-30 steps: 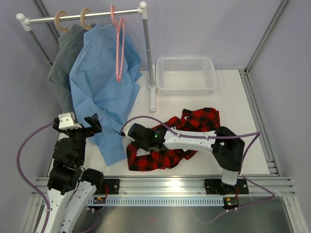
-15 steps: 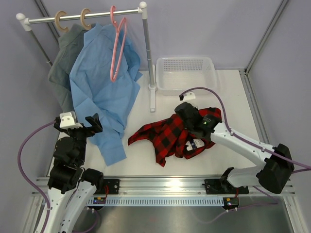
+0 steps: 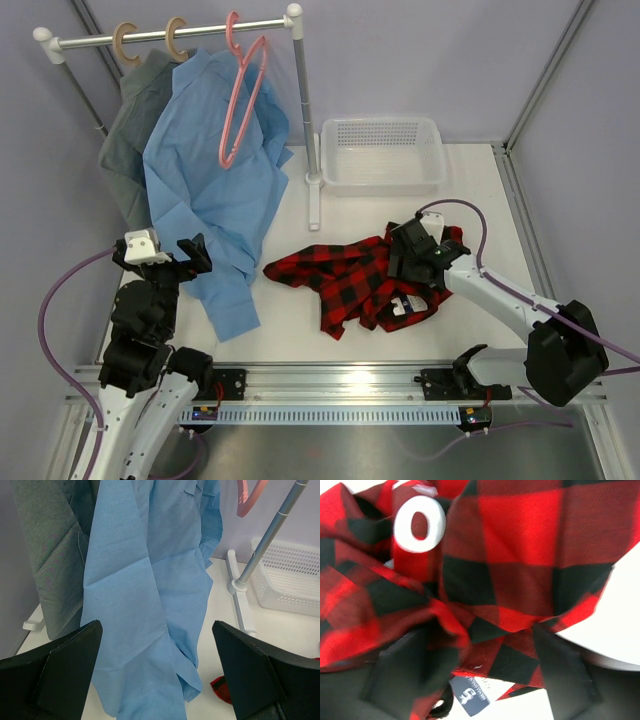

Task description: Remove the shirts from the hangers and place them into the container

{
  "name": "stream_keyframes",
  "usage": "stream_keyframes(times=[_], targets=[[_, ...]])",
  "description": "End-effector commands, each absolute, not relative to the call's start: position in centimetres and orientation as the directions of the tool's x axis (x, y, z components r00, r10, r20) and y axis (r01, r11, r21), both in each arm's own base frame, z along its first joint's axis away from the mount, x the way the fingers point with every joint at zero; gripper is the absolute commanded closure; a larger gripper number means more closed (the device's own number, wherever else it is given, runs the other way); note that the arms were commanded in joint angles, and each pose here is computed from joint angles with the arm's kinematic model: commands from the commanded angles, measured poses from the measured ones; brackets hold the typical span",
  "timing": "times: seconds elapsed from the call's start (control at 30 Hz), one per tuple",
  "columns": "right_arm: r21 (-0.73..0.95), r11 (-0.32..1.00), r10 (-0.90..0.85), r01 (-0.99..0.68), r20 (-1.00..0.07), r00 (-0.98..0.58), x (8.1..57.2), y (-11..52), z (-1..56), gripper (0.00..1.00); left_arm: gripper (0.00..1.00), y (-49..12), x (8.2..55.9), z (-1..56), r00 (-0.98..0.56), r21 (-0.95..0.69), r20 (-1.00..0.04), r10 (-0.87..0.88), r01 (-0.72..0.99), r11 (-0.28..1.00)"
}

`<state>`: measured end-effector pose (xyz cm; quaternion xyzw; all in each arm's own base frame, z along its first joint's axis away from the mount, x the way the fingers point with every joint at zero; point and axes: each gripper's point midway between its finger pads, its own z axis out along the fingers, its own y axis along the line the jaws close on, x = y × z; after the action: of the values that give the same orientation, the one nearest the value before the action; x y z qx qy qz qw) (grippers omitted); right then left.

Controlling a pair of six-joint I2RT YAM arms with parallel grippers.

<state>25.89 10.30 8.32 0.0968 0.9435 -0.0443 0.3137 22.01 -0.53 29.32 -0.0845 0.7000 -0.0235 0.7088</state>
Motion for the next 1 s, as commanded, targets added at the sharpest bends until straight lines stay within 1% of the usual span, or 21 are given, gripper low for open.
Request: stream_keyframes(times=[0.0,0.13,0.4,0.43,0.47,0.5,0.57,0.6,0.67,0.7,0.73,0.77,0.83,0.87,0.9,0.97], targets=[[0.121,0.974,0.225,0.191,-0.593,-0.773,26.6,12.9,9.0,0.00,0.02,-0.9,22.4,30.0,0.048,-0.174,-0.984,-0.171,-0.070,0.982],[0.170,0.967,0.254,0.191,-0.560,-0.788,27.1,14.4,7.6,0.00,0.02,-0.9,22.3,30.1,0.051,-0.175,-0.984,-0.172,-0.066,0.982],[0.170,0.963,0.263,0.208,-0.442,-0.857,27.6,16.5,2.0,0.01,0.02,-1.0,22.2,30.2,0.057,-0.178,-0.983,-0.175,-0.059,0.982],[0.171,0.963,0.264,0.208,-0.436,-0.860,27.6,16.6,1.6,0.03,0.02,-0.9,22.1,30.3,0.060,-0.180,-0.982,-0.177,-0.058,0.982],[0.170,0.962,0.267,0.213,-0.434,-0.860,27.6,16.6,1.4,0.08,0.02,-0.9,22.1,30.2,0.060,-0.180,-0.982,-0.177,-0.058,0.982],[0.163,0.962,0.268,0.218,-0.428,-0.863,27.5,16.5,0.9,0.23,0.02,-0.9,22.1,30.3,0.061,-0.181,-0.982,-0.177,-0.058,0.982],[0.159,0.964,0.264,0.214,-0.443,-0.857,27.8,16.4,0.9,0.45,0.02,-0.9,22.1,30.3,0.064,-0.182,-0.982,-0.178,-0.056,0.982],[0.161,0.964,0.264,0.214,-0.453,-0.852,27.9,16.4,0.9,0.70,0.02,-1.0,22.0,30.3,0.064,-0.182,-0.982,-0.178,-0.054,0.982],[0.157,0.967,0.254,0.202,-0.488,-0.835,28.3,16.1,1.7,0.89,0.02,-0.9,22.0,30.5,0.068,-0.185,-0.981,-0.181,-0.053,0.981],[0.175,0.967,0.251,0.186,-0.522,-0.815,28.9,16.2,3.2,0.95,0.02,-1.0,22.0,30.4,0.066,-0.184,-0.981,-0.181,-0.052,0.981],[0.164,0.970,0.241,0.180,-0.547,-0.802,29.2,15.9,4.2,1.00,0.02,-1.0,22.0,30.4,0.067,-0.185,-0.981,-0.181,-0.054,0.981],[0.155,0.977,0.211,0.148,-0.574,-0.791,29.6,15.8,5.6,1.00,0.02,-1.0,22.0,30.4,0.066,-0.184,-0.981,-0.181,-0.052,0.981],[0.205,0.975,0.205,0.084,-0.688,-0.696,31.6,16.3,13.5,1.00,0.02,-0.9,22.0,30.5,0.068,-0.185,-0.981,-0.181,-0.053,0.981],[0.211,0.975,0.208,0.074,-0.730,-0.651,32.4,16.2,16.2,1.00,0.02,-0.9,22.0,30.5,0.069,-0.184,-0.981,-0.180,-0.053,0.981],[0.240,0.971,0.209,0.019,-0.801,-0.562,33.6,16.6,22.1,1.00,0.02,-0.9,22.0,30.5,0.068,-0.184,-0.981,-0.180,-0.055,0.981],[0.223,0.975,0.202,0.013,-0.858,-0.472,34.4,15.7,27.6,1.00,0.02,-0.8,22.1,30.4,0.065,-0.181,-0.982,-0.177,-0.062,0.982]])
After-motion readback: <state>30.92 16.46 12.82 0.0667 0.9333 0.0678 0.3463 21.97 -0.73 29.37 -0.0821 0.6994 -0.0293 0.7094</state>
